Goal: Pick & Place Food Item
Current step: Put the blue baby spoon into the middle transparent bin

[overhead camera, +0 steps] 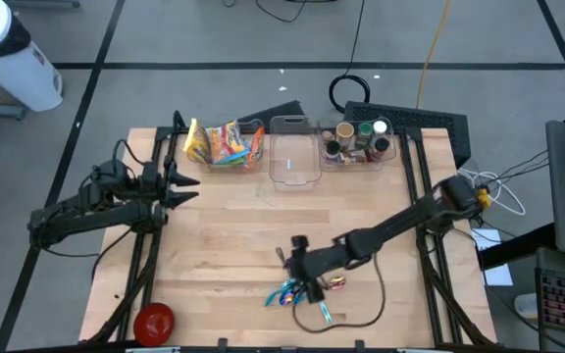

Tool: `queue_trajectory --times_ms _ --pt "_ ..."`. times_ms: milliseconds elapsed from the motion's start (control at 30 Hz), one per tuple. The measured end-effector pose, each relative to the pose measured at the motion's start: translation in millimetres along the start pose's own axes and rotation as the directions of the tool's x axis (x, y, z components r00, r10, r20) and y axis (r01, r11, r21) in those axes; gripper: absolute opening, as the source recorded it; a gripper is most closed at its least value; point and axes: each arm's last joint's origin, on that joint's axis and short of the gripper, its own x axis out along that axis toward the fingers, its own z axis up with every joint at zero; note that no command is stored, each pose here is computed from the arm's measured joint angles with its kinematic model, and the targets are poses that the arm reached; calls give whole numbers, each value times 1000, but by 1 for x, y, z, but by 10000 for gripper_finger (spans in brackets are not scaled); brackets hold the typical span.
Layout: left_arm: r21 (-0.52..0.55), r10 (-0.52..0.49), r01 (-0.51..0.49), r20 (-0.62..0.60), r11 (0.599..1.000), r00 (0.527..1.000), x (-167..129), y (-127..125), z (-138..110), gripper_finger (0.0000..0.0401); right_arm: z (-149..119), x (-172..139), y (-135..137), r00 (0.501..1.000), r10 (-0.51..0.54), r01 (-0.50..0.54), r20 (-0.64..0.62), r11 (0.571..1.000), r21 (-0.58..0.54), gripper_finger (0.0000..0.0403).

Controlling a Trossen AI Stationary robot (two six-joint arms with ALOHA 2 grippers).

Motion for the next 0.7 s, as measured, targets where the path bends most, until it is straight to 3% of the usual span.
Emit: queue_trajectory --times_ms 167,367,700 --pt "42 -16 18 -54 999 998 -2 -1 -6 152 4 33 6 989 139 -140 -40 990 -15 205" --pt "19 -15 17 -64 1000 998 -2 -1 -7 152 5 63 6 953 295 -295 -69 955 13 205" --pt "15 -15 16 -51 1000 999 -2 -1 -5 152 -20 98 -23 953 284 -271 -109 955 125 201"
